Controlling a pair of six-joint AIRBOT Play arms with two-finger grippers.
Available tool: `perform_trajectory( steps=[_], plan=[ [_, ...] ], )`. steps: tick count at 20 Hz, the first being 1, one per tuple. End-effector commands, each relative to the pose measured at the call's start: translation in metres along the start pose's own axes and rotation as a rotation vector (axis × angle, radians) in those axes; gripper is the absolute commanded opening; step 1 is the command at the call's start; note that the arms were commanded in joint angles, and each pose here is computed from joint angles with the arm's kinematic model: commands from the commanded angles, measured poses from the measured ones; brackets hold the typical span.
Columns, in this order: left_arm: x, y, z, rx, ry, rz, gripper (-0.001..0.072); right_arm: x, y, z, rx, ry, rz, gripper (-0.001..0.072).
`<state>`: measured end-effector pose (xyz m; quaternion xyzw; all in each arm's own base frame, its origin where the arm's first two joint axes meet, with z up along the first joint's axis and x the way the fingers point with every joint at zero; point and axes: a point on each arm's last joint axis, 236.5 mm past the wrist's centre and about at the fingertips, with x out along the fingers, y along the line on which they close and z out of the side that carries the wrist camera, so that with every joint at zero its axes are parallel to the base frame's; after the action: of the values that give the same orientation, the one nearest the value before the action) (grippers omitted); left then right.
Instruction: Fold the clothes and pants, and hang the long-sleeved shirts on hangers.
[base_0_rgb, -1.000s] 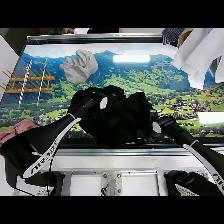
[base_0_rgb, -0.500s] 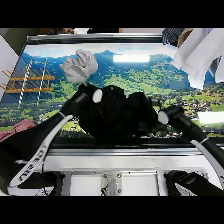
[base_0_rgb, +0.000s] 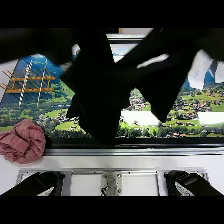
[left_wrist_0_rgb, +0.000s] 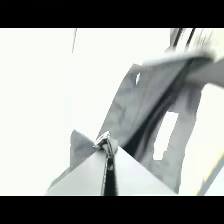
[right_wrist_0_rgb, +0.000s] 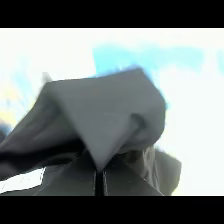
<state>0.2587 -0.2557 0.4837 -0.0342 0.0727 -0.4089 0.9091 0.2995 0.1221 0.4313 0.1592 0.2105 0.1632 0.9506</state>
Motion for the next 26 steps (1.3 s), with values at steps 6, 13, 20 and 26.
perform_trajectory(
  steps=[6, 13, 20, 26],
  plan=[
    [-0.068, 0.017, 0.104, 0.04, -0.413, 0.14, 0.0013, -0.052, 0.018, 0.061, 0.075, -0.256, 0.07, 0.0014],
    [0.067, 0.178, -0.137, -0.181, 0.37, 0.498, 0.0014, 0.143, -0.086, -0.081, 0.072, 0.38, -0.238, 0.0014],
    [0.062, 0.18, -0.299, -0.566, 0.81, 0.265, 0.0013, 0.17, -0.118, -0.185, -0.021, 0.815, -0.336, 0.0014],
    [-0.018, 0.098, -0.438, -0.584, 1.161, 0.18, 0.0014, 0.126, -0.099, -0.28, -0.077, 0.96, -0.384, 0.0014]
  ],
)
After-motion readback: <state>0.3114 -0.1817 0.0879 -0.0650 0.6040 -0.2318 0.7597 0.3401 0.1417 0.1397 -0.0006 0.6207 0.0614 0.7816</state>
